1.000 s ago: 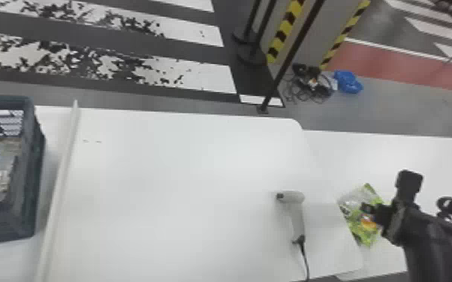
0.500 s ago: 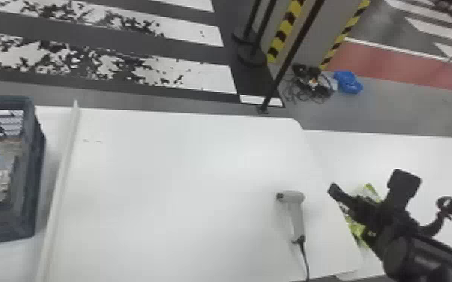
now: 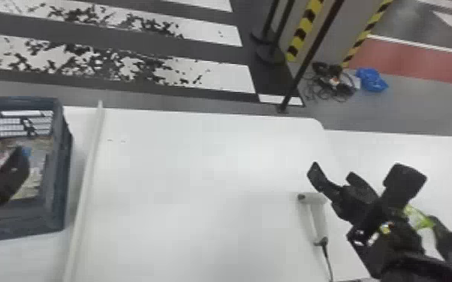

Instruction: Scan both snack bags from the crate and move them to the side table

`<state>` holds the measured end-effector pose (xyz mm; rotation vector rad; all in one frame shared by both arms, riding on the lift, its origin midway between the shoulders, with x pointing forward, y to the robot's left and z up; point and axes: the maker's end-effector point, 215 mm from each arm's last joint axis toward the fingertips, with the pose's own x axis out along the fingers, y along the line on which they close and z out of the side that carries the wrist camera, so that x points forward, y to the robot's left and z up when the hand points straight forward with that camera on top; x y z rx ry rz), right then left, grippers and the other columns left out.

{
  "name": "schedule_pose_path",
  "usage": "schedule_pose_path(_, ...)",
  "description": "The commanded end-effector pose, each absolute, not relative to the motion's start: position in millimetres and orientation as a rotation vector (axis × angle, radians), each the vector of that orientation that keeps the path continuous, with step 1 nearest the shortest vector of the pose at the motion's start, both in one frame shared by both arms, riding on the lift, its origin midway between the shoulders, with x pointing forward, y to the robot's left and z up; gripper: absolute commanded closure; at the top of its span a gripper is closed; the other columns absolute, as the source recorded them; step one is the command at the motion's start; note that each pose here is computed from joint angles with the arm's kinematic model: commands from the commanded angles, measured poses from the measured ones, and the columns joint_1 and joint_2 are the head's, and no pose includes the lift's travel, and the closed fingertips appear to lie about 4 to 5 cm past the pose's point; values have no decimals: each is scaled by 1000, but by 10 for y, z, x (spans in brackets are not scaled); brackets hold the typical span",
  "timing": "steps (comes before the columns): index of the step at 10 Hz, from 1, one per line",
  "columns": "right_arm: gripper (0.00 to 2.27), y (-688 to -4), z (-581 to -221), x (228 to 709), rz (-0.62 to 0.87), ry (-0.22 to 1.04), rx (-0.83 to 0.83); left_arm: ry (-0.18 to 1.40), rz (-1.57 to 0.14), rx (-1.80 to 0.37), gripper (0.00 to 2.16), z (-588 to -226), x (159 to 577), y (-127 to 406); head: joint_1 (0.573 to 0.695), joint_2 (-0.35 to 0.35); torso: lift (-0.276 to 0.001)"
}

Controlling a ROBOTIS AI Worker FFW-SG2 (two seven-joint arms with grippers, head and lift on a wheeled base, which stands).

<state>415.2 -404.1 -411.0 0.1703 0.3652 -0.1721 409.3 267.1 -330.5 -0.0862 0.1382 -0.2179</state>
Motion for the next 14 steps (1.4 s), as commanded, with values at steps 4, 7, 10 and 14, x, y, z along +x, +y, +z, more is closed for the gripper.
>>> schedule_pose_path(4, 60, -2970, -3438, 4203, 21, 221, 102, 199, -226, -107, 66, -3455, 4036, 2404, 695, -93, -29)
schedule_pose_path(7, 60, -2290, -3412, 3990, 136, 211, 135, 209, -248, -135, 66, -3470, 3960, 2209, 695, -49, -29)
schedule_pose_path(10, 60, -2305, -3416, 3954, 132, 206, 144, 278, -207, -90, 66, -3438, 3962, 2480, 695, -4, -29)
schedule_pose_path(14, 63, -2254, -3413, 3950, 142, 206, 148, 351, -87, -80, 66, -3398, 4326, 2943, 695, 64, -29)
